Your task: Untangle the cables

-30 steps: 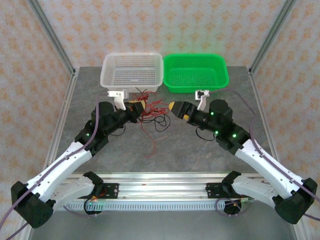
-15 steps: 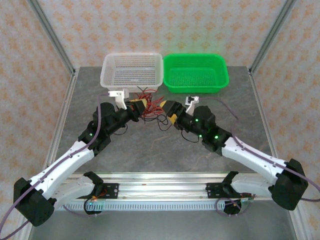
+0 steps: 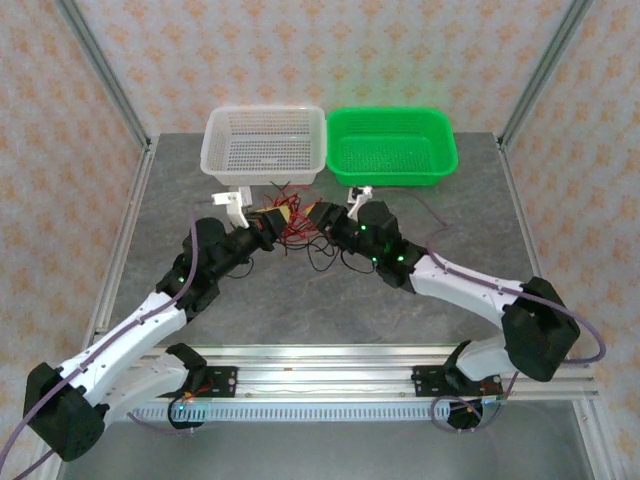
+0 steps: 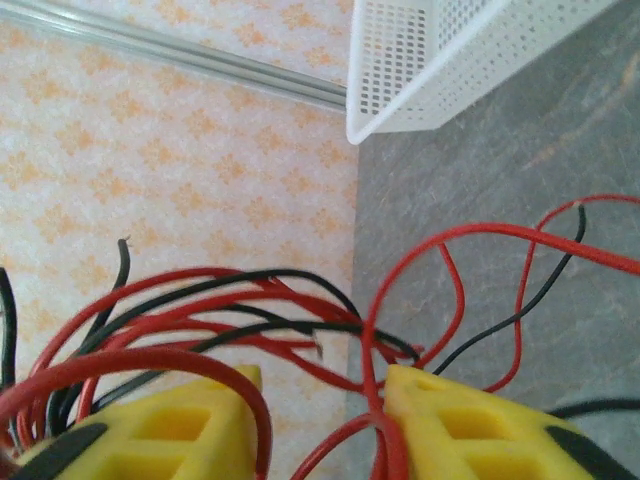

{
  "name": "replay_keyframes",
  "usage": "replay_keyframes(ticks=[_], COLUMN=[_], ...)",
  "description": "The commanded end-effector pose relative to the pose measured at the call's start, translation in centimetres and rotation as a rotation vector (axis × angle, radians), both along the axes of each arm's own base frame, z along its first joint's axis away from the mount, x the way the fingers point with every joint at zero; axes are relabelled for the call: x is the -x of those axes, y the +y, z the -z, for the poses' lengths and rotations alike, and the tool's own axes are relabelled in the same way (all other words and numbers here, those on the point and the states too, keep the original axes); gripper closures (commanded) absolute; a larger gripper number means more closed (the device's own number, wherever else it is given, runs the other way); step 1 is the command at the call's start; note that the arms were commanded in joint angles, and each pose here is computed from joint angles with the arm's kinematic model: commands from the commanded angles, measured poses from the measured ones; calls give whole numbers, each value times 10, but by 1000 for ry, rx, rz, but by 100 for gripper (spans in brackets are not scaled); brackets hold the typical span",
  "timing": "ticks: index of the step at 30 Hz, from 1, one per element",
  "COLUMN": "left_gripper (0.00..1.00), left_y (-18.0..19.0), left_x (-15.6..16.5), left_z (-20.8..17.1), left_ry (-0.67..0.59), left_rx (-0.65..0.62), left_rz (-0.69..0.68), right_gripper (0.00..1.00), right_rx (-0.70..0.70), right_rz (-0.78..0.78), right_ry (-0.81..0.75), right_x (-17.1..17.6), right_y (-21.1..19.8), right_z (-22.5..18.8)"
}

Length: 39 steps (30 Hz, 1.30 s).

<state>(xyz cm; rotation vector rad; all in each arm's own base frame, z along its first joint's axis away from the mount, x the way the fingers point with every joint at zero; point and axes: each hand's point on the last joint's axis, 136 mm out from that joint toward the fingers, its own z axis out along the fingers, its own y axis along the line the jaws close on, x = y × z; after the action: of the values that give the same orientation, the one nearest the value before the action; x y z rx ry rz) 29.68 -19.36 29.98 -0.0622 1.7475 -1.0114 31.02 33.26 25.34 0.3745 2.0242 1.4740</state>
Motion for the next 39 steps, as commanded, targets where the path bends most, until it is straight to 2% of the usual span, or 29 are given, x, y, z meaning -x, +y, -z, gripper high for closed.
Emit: replay_keyframes(ticks=[1,3,7,8,9,12,13,15,18,21,25,30,33,39], left_gripper=[100,100,100,97,91,54,45,35,27,21,19,20,21,24], left_y=[12,18,35,39,44,53,55,56,60,68,79,83,80,76], left_x=[5,7,12,13,15,19,20,21,22,23,22,17,13,8], left_z=[-20,-10,12,18,24,42,48,59,72,80,83,89,95,106], left_ry=[-73,-65,-52,-49,-51,-40,-31,-10,25,49,74,117,147,199], left_rx=[102,127,168,170,171,163,156,137,109,80,16,-40,-50,-69], left_rz=[-41,-64,-137,-156,-174,-210,-217,-222,-241,-279,-341,-375,-374,-371], right_gripper=[87,99,100,100,100,100,100,100,100,100,100,100,100,98], right_rx=[72,109,164,179,207,320,368,447,540,637,799,984,1046,1040], right_rz=[10,2,-33,-53,-74,-172,-216,-266,-305,-325,-294,-163,-72,41], right_ry=[-93,-109,-136,-156,-182,-260,-293,-328,-352,-363,-311,-175,-72,101], right_x=[-14,-21,-33,-35,-38,-42,-42,-43,-45,-45,-49,-52,-48,-35], right_y=[1,-2,-11,-12,-12,-7,-4,-3,-9,-21,-48,-98,-126,-154], right_z=[-12,-5,11,12,14,25,32,46,69,90,121,161,188,231])
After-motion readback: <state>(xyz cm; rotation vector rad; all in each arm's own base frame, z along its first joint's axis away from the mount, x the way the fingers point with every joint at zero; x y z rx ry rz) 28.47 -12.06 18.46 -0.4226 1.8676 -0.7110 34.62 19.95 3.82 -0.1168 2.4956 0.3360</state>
